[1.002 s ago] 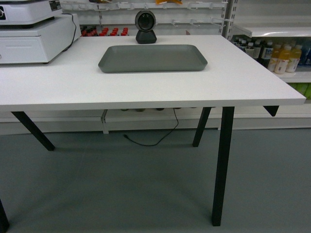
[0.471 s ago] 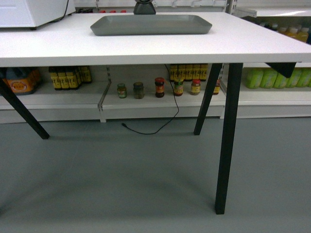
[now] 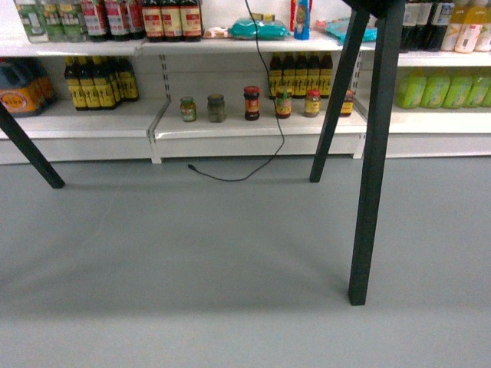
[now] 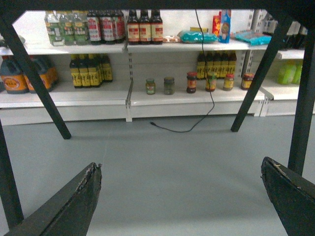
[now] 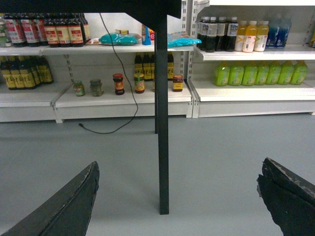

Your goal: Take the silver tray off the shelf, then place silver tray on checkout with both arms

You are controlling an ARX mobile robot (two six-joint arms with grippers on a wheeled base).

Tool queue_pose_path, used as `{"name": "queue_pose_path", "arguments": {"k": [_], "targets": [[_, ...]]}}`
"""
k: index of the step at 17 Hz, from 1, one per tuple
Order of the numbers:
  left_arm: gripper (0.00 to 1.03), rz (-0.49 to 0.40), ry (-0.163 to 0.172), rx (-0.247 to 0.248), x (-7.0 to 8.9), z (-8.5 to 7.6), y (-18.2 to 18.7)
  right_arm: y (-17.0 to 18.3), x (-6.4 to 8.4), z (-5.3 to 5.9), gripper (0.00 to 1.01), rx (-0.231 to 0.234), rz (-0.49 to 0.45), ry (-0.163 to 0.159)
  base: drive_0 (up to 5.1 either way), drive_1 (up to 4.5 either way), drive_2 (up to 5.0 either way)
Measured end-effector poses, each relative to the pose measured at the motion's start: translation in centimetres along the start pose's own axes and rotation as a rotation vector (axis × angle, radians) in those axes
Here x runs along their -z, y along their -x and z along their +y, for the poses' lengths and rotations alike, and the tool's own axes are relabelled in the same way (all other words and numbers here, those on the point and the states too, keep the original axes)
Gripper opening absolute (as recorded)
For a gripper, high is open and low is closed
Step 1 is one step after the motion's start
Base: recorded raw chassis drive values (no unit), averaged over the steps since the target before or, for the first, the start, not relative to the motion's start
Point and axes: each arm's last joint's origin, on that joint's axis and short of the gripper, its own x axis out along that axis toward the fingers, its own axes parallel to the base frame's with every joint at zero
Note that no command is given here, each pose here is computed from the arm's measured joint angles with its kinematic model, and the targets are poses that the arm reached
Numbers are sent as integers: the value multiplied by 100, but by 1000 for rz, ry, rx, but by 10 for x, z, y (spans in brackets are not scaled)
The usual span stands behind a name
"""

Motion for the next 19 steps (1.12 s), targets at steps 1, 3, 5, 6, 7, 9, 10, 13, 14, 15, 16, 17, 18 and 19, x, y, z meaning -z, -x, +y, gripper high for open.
{"name": "queue_pose_path", "arguments": {"k": [1,3,5,6,7,9,10,13,14,15,16,17,18,19], "targets": [[98,1,0,0,0,0,0,0,0,0,98,0,0,1,0,0,0],[98,1,0,0,0,0,0,0,0,0,98,-1,0,1,0,0,0],[98,5,-1,1,0,0,0,0,0,0,98,1,3,0,0,0,0],[98,4,0,0,0,0,0,0,0,0,98,0,2,1,0,0,0],[98,3,-1,1,0,0,0,0,0,0,98,0,2,1,0,0,0],[98,3,-1,1,0,0,0,0,0,0,98,0,2,1,0,0,0],[98,3,-1,1,0,0,0,0,0,0,98,0,2,1,0,0,0],[98,2,-1,1,0,0,0,0,0,0,98,0,2,1,0,0,0],[98,2,-1,1,0,0,0,0,0,0,98,0,1,1,0,0,0],[98,2,-1,1,0,0,0,0,0,0,98,0,2,1,0,0,0],[98,2,-1,1,0,0,0,0,0,0,98,0,2,1,0,0,0],[98,2,-1,1,0,0,0,0,0,0,98,0,2,1,0,0,0],[98,2,-1,1,0,0,0,0,0,0,98,0,2,1,0,0,0],[98,2,-1,1,0,0,0,0,0,0,98,0,1,1,0,0,0]]}}
